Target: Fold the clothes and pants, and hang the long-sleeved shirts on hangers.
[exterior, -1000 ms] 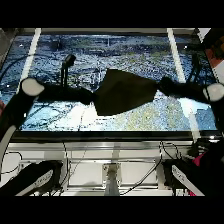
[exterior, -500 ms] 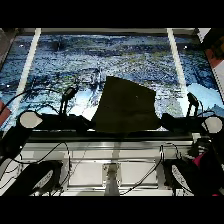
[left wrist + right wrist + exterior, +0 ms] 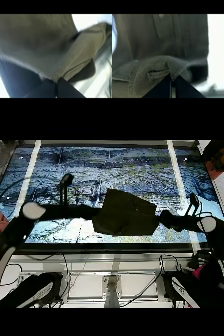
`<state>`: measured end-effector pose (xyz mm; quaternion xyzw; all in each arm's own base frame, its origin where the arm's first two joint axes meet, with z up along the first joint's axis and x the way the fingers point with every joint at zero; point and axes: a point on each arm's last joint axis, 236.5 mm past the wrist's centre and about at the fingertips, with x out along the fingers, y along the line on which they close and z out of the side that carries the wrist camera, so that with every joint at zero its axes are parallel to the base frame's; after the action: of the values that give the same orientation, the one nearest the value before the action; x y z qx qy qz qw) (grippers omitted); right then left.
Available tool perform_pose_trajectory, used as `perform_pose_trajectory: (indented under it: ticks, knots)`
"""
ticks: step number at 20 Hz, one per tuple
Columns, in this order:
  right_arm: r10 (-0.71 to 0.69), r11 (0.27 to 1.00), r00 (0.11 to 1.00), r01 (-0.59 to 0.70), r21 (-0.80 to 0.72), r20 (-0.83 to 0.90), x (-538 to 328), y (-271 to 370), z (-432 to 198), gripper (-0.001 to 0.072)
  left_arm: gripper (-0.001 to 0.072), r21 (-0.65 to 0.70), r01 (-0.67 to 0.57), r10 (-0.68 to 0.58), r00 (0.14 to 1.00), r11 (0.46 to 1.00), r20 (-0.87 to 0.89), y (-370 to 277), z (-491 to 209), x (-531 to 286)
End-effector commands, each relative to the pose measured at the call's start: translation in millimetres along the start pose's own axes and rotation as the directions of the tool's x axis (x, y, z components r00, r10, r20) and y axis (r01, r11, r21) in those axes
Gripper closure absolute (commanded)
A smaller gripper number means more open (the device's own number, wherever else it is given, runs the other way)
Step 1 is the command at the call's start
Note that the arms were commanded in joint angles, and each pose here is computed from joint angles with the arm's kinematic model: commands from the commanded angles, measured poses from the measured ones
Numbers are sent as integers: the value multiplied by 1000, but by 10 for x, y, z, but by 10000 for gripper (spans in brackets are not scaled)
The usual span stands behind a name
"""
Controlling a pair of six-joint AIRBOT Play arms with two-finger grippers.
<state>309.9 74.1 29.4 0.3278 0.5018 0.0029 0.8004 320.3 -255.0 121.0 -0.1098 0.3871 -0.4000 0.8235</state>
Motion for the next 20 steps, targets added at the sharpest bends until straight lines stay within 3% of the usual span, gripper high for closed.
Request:
perform_pose_trajectory:
  ticks: [1,6,7,8,9,11,12,14,16,18,20]
  knots:
    - [47,996,985,-59,69,168,379,122,703,689,696,12,-34,33,999,999,43,350,636,477]
    - [11,988,956,-55,142,292,952,-31,1268,685,694,-101,-160,172,978,982,119,1305,901,1320]
    - [10,987,939,-64,147,345,991,-54,1419,612,578,-140,-156,172,979,978,107,1404,811,1454]
    - [13,987,914,-78,144,406,957,-55,1590,313,239,-157,-155,171,981,975,93,1461,736,1534]
    - [19,986,893,-91,138,449,888,-42,1716,-8,8,-168,-156,172,981,973,86,1497,705,1557]
    - [8,985,910,-78,151,414,795,-78,1796,14,25,-164,-153,172,979,975,105,1462,793,1468]
    - [-12,985,943,-46,165,333,770,-156,1728,26,25,-157,-152,173,976,976,130,1425,896,1363]
    - [-56,998,990,50,48,128,710,-355,1478,33,24,-112,-148,168,965,983,199,1271,1174,1045]
    - [-77,996,991,73,-44,-111,650,-586,1152,43,24,-36,-138,142,955,990,262,1001,1432,628]
    - [-14,999,941,-2,-46,-339,645,-699,833,48,24,36,-107,94,958,994,271,644,1522,196]
    - [167,985,846,-169,42,-506,705,-573,574,47,24,92,-76,50,965,993,258,350,1503,-177]
